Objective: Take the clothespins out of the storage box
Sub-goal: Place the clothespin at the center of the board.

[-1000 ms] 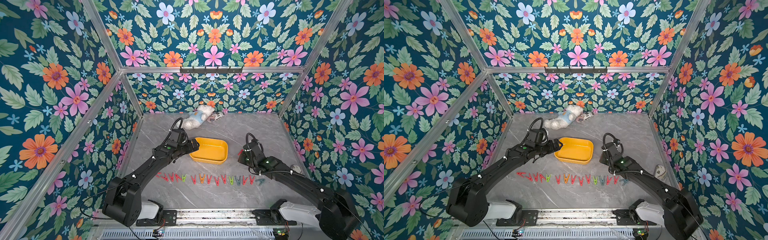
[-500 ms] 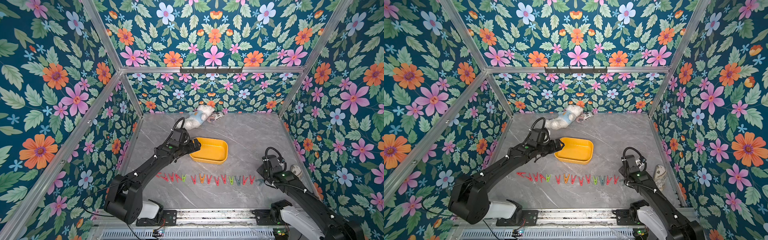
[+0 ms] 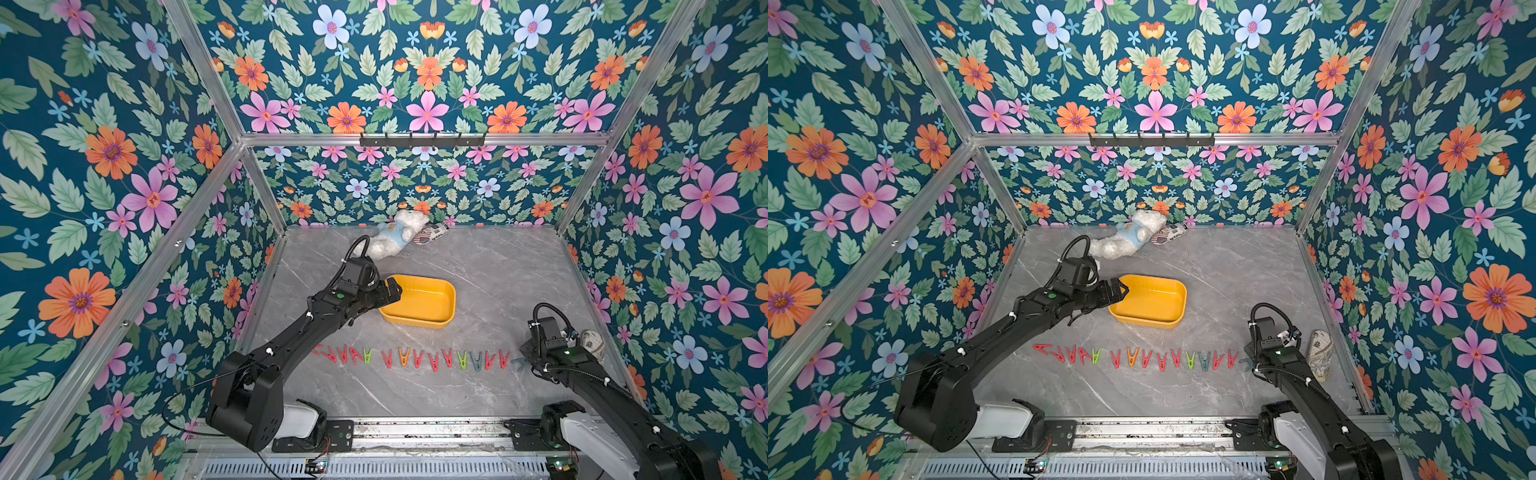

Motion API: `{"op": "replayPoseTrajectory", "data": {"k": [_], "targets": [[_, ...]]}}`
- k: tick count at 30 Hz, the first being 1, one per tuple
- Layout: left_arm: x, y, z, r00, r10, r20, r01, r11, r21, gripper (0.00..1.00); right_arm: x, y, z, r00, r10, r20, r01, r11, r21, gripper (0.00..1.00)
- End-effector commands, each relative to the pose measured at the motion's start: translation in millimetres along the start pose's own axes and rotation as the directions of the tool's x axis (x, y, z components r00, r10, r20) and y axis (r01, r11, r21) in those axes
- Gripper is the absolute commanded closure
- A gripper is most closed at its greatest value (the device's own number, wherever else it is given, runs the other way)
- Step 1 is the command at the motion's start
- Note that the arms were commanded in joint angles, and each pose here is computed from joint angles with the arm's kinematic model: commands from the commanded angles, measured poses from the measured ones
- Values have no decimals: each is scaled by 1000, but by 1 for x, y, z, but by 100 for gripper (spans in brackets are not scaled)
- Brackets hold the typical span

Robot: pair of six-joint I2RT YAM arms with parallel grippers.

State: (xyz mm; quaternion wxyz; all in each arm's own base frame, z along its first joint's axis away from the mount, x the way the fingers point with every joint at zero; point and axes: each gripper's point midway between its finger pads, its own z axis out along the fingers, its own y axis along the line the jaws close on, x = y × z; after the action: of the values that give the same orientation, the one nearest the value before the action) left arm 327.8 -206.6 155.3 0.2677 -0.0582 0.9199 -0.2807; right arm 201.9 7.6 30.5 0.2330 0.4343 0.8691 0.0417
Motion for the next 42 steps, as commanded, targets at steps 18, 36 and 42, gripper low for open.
{"op": "replayPoseTrajectory", "data": {"k": [18, 36, 42], "targets": [[-1, 4, 1, 1000, -9, 22, 9, 1000, -8, 0, 12, -30, -2, 996, 88, -25, -85, 992, 93, 89], [-4, 19, 16, 998, 56, -9, -57, 993, -107, 0, -22, 50, -40, 999, -20, 26, 25, 981, -193, 53], [-6, 33, 24, 991, 128, -45, -134, 972, -195, 11, -36, 106, -66, 995, -74, 65, 94, 910, -404, 41]]}}
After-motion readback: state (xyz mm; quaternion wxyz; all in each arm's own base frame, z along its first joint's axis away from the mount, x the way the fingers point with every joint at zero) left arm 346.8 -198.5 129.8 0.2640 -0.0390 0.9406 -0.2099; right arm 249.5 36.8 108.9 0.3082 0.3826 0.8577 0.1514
